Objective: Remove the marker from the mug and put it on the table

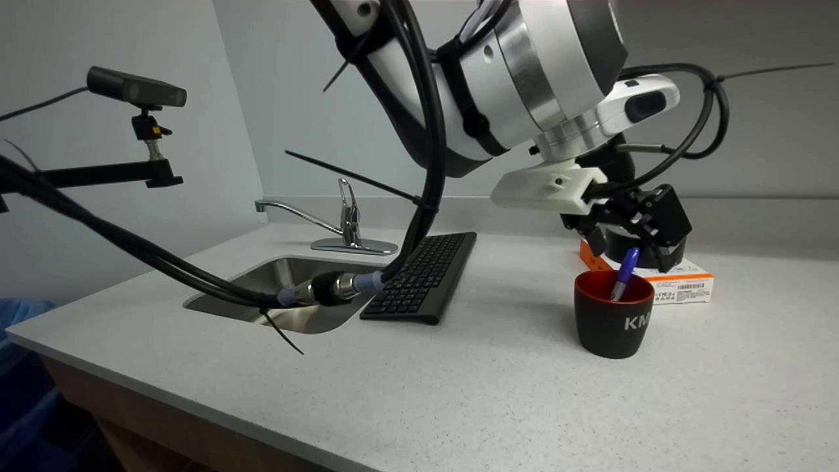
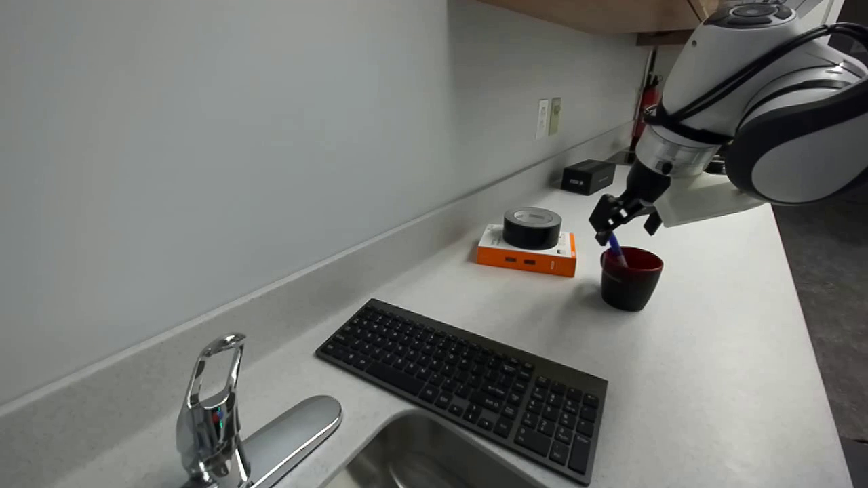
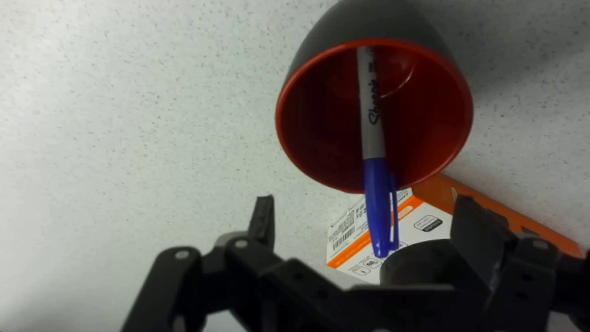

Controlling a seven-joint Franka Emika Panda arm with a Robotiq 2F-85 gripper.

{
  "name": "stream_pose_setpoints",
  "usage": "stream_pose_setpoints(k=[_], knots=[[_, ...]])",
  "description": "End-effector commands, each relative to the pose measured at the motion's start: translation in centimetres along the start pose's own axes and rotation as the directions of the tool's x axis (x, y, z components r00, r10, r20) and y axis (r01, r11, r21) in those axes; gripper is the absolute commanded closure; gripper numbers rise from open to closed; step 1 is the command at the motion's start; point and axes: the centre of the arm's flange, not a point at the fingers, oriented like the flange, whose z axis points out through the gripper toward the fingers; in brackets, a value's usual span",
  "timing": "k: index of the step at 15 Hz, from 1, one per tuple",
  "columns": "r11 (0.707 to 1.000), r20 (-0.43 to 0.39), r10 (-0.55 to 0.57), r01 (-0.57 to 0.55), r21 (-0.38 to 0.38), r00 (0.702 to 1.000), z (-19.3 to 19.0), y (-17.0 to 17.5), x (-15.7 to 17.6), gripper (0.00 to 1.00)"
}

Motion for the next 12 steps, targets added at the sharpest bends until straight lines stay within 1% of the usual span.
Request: stream_pose_setpoints(k=[1,2,3,4,6,7,9,12], knots=[[1.0,-0.038,0.019,-0.018,0.014,0.999,1.4,-0.57,0.07,0.0],[1.0,-0.042,0.02,-0.019,0.017,0.999,1.61,-0.59,0.05,0.0],[1.0,-0.046,0.021,-0.02,0.023,0.999,1.78,-0.64,0.09,0.08],[0.999,-0.047,0.026,-0.025,0.032,0.999,1.94,-0.69,0.15,0.26],[0.999,-0.057,0.03,-0.027,0.04,0.998,2.18,-0.67,0.19,0.42],[0.999,-0.06,0.031,-0.029,0.043,0.998,2.24,-0.65,0.22,0.51],[0.998,-0.065,0.031,-0.028,0.047,0.997,2.19,-0.65,0.21,0.65],[0.998,-0.071,0.029,-0.025,0.052,0.997,1.71,-0.59,0.17,0.89]])
